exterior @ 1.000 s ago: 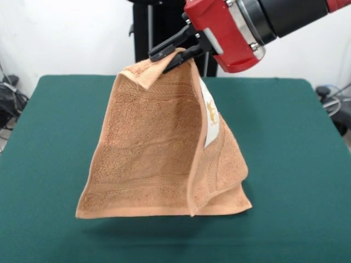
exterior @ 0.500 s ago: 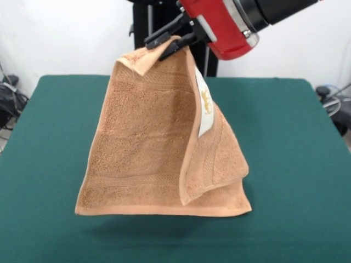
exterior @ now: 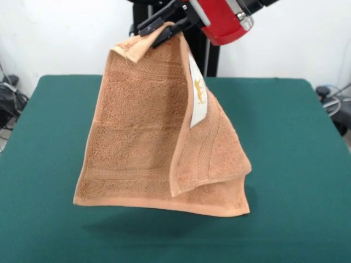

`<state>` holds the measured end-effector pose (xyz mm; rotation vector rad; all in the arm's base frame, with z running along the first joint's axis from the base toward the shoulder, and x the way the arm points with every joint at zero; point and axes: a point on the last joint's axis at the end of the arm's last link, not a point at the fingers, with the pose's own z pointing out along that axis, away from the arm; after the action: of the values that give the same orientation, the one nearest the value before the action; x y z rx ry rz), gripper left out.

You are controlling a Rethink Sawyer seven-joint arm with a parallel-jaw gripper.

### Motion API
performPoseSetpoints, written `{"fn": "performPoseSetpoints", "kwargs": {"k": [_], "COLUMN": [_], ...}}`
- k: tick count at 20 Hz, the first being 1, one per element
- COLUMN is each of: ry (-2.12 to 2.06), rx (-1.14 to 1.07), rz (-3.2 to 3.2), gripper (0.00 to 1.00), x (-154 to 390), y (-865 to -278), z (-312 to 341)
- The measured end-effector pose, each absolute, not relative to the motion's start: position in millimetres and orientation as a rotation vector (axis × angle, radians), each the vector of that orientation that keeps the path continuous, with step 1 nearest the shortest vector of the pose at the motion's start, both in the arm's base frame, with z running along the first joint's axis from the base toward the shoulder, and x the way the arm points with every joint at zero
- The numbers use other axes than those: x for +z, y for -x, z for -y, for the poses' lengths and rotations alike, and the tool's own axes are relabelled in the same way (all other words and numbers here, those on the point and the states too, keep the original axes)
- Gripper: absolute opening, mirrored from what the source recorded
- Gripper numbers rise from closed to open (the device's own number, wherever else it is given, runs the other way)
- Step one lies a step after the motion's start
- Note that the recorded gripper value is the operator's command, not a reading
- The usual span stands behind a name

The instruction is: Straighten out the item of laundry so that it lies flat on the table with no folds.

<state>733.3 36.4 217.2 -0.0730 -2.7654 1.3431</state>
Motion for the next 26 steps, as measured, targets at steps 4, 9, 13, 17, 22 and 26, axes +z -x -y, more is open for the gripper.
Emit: {"fn": "performPoseSetpoints", "kwargs": {"k": [4,9,13,17,22,26], "ry": [0.070,0.058,0.037,0.007,-0.014,-0.022], "rx": [1.343,1.341,1.343,1.345,1.337,1.334], "rz": [2.783,2.787,2.792,2.800,2.810,2.809], "gripper": [0.00,0.00,0.00,0.00,0.00,0.00], "x": [219.3,212.2,204.0,197.2,191.1,188.4], "y": [-730.8,-725.6,-720.8,-716.1,-710.0,-706.2], "z": [-33.1,-30.2,-30.1,-36.6,-43.6,-47.0]}}
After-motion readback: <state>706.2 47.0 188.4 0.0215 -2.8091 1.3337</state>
